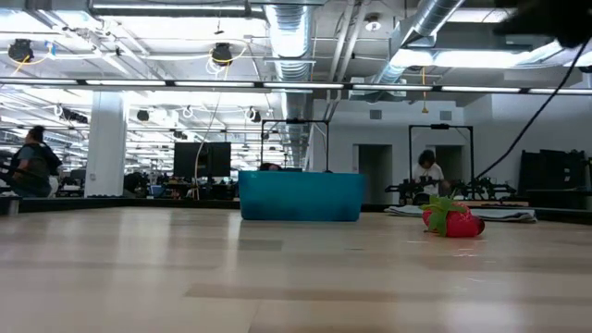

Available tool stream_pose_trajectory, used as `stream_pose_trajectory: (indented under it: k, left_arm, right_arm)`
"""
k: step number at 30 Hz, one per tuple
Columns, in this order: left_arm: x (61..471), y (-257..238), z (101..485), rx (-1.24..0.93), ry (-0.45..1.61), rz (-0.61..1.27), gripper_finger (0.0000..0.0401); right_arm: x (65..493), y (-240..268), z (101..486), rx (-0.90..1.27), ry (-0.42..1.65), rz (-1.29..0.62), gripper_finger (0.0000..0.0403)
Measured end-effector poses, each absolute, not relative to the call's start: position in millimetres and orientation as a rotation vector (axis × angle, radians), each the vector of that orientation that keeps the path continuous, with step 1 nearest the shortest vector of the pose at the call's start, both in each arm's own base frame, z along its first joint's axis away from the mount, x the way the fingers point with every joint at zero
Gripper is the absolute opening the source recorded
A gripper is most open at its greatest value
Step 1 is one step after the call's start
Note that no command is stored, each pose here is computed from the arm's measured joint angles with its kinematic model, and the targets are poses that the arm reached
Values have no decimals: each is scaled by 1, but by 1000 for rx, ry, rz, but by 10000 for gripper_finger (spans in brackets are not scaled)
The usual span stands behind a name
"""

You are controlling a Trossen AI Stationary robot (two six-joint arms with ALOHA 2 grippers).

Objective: Pick and placing Produce into tupperware
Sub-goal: Put the yellow corn into the blue bin

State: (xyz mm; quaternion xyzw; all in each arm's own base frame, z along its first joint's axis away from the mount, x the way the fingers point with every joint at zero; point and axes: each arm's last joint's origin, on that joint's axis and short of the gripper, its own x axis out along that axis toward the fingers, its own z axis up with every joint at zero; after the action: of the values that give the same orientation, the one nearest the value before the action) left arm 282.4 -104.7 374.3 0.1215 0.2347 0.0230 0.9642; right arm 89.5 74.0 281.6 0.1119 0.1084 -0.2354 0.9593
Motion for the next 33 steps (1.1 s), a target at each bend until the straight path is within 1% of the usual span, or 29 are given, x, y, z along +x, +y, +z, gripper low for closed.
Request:
stream_pose_trajectory:
  k: [6, 11, 13, 16, 18, 23, 27, 33]
  left_arm:
    - [287, -85, 377, 176, 470, 123, 0]
    - [295, -69, 379, 21, 389, 185, 0]
    - [298, -60, 377, -85, 370, 255, 0]
    - [299, -44, 380, -267, 294, 416, 0]
    - [300, -37, 381, -356, 248, 489, 0]
    - [305, -32, 389, -579, 112, 499, 0]
    - [308, -39, 394, -627, 44, 455, 0]
    - [307, -42, 390, -514, 97, 473, 0]
  right_arm:
    - [67, 48, 256, 329, 164, -452, 270]
    - [64, 46, 246, 381, 131, -419, 270]
    - [65, 47, 246, 377, 126, -412, 270]
    - [68, 51, 249, 372, 117, -401, 270]
    - [70, 55, 251, 364, 112, -392, 270]
    - [76, 63, 257, 358, 95, -368, 270]
    - [80, 71, 259, 334, 94, -351, 270]
    - [84, 77, 257, 325, 109, -337, 270]
